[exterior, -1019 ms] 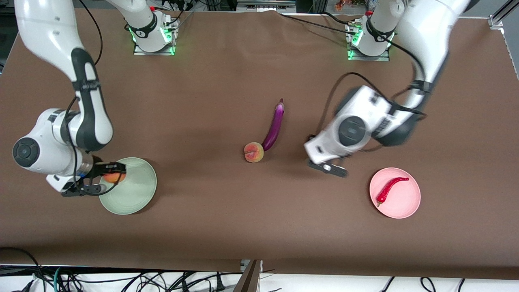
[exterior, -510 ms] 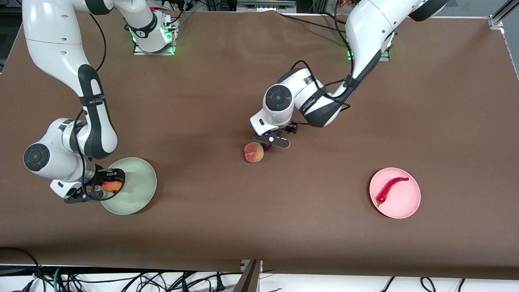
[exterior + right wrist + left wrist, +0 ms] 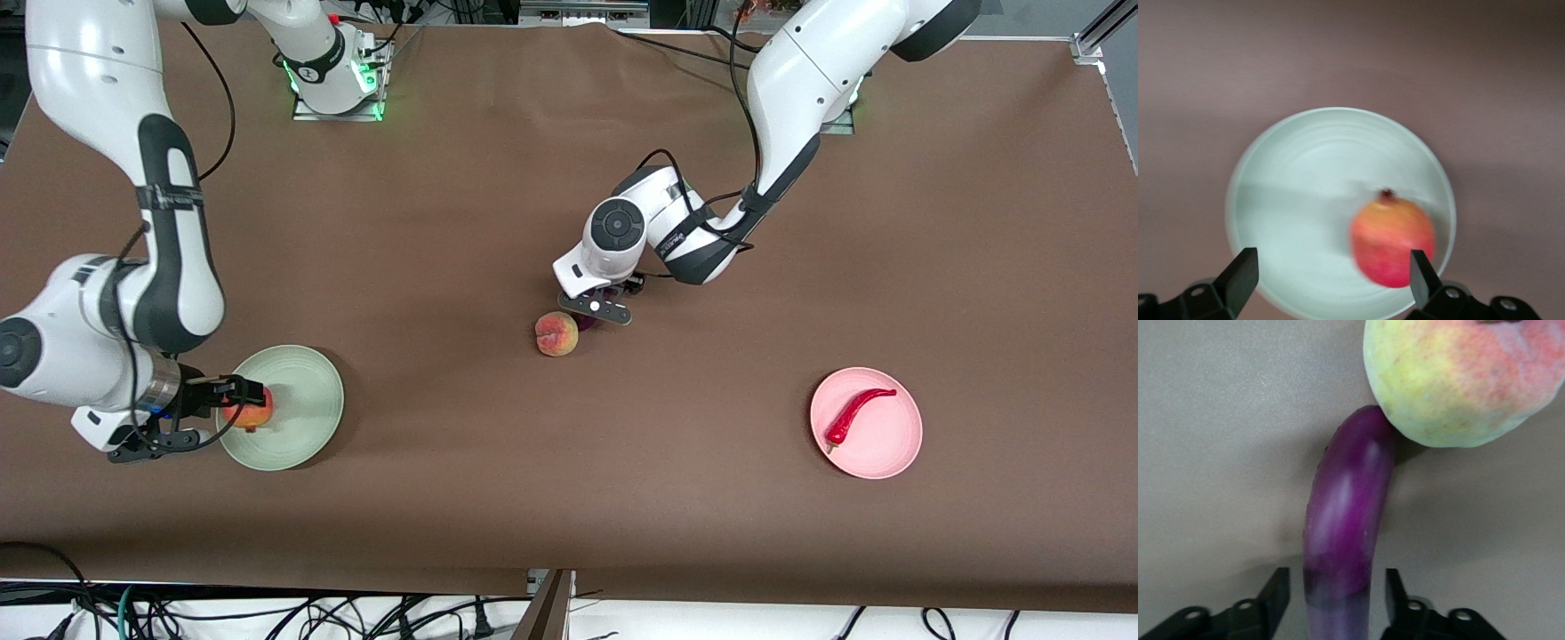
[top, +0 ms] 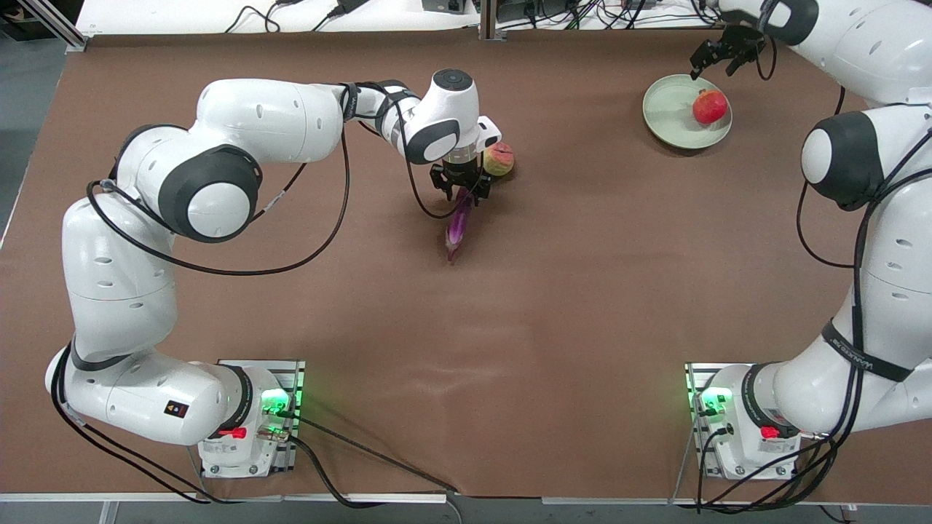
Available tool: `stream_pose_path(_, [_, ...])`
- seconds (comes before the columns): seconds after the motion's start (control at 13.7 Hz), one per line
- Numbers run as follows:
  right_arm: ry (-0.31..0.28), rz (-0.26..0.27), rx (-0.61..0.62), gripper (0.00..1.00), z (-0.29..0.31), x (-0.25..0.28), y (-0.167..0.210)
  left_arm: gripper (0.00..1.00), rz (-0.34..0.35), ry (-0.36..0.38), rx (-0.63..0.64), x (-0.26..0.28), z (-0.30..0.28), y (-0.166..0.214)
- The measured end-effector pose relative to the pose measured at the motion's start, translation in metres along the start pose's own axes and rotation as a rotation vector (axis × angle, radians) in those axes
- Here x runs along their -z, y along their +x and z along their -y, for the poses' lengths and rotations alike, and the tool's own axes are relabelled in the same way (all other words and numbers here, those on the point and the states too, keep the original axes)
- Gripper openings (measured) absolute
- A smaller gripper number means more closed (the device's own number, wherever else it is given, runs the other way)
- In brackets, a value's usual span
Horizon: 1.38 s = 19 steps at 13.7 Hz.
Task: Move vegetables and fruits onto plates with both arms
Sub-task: 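Set the pomegranate on the green plate while the left gripper grasps the eggplant, then carry the eggplant to the pink plate while the right gripper grasps the peach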
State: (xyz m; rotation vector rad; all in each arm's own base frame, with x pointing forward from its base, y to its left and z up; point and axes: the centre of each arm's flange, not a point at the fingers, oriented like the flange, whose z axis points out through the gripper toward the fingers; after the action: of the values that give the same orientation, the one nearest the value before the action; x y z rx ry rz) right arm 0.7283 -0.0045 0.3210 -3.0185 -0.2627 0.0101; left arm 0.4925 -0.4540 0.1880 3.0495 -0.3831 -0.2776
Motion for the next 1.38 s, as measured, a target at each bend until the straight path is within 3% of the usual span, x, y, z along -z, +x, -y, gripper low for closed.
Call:
stream_pose_path(0.15, [0.037,0.008,-0.074,1.00,0.026,0.011,0.005,0.41,0.004,0.004,0.008,0.001,0.006,0.002])
stream_pose_path(0.44, [0.077,0.070,-0.278,1.00,0.137,-0.005,0.010,0.35,0.044,0.060,0.076,0.022,0.054,0.018])
stream_pose_path(0.66, [0.107,0.097,-0.385,1.00,0.224,-0.016,0.006,0.35,0.050,0.112,0.134,0.078,0.110,0.030])
stream_pose_path(1.09, [0.129,0.028,-0.497,1.00,0.403,-0.067,-0.023,0.34,-0.025,0.200,0.013,0.165,0.300,0.058])
stream_pose_path(1.38, [0.135,-0.007,-0.495,1.00,0.445,-0.106,-0.037,0.34,-0.019,0.308,-0.097,0.171,0.409,0.064])
